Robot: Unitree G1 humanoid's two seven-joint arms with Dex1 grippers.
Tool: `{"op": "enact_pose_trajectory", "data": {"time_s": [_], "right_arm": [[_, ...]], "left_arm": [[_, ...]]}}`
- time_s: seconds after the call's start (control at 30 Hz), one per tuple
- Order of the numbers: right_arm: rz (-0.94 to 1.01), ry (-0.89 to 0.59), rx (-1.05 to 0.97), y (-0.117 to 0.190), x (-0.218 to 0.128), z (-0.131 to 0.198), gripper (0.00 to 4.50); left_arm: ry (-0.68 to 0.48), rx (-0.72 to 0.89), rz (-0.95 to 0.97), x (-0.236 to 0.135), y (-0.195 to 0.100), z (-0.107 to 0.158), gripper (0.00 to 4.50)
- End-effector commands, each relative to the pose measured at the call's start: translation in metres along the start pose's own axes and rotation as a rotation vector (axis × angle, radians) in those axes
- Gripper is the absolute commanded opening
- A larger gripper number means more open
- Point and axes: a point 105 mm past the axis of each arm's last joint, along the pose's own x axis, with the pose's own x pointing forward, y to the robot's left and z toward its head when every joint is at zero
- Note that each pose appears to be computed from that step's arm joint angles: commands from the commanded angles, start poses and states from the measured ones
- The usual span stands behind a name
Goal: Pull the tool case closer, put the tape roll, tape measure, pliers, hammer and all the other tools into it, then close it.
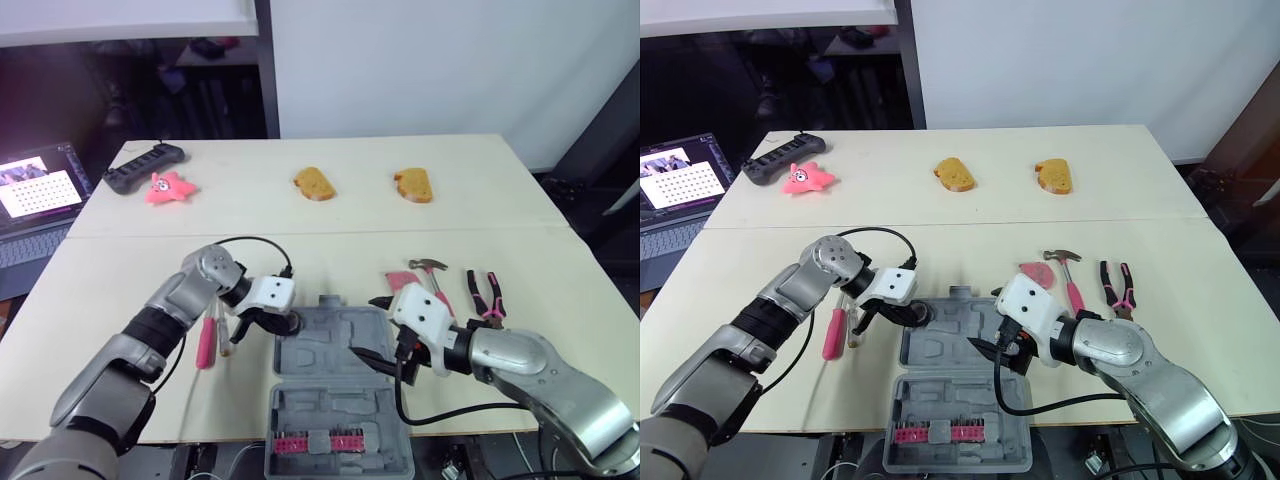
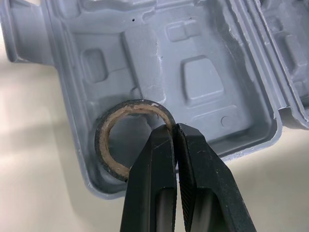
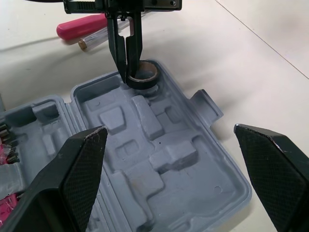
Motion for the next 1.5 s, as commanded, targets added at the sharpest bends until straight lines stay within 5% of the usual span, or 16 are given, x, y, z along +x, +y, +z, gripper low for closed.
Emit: {"op": "enact_pose_trajectory", "data": {"time_s": [0.03,0.17,0.3,0.77,1.03,1.2,1.5], "right_arm": [[-0.007,-0.043,-0.027,0.003,-0.003,0.012,4.5],[-0.007,-0.042,-0.026,0.002,-0.004,0.011,4.5],[-0.007,-0.042,-0.025,0.002,-0.004,0.011,4.5],[-0.007,-0.041,-0.02,0.003,-0.004,0.009,4.5],[-0.03,-0.043,-0.006,0.002,-0.005,0.007,4.5],[-0.036,-0.043,-0.002,0.002,-0.006,0.007,4.5],[-0.047,-0.038,0.005,0.001,-0.006,0.006,4.5]], "left_arm": [[0.017,0.019,0.012,-0.003,0.003,0.0,0.01],[0.012,0.035,0.033,-0.005,0.006,0.002,1.34],[-0.006,0.047,0.06,-0.011,0.011,0.008,3.29],[-0.205,-0.065,0.185,-0.038,0.01,0.016,3.29],[-0.48,-0.264,0.357,-0.026,0.003,0.001,3.29],[-0.502,-0.274,0.375,-0.02,0.0,0.002,1.46],[-0.525,-0.291,0.368,-0.004,-0.004,-0.004,1.46]]}}
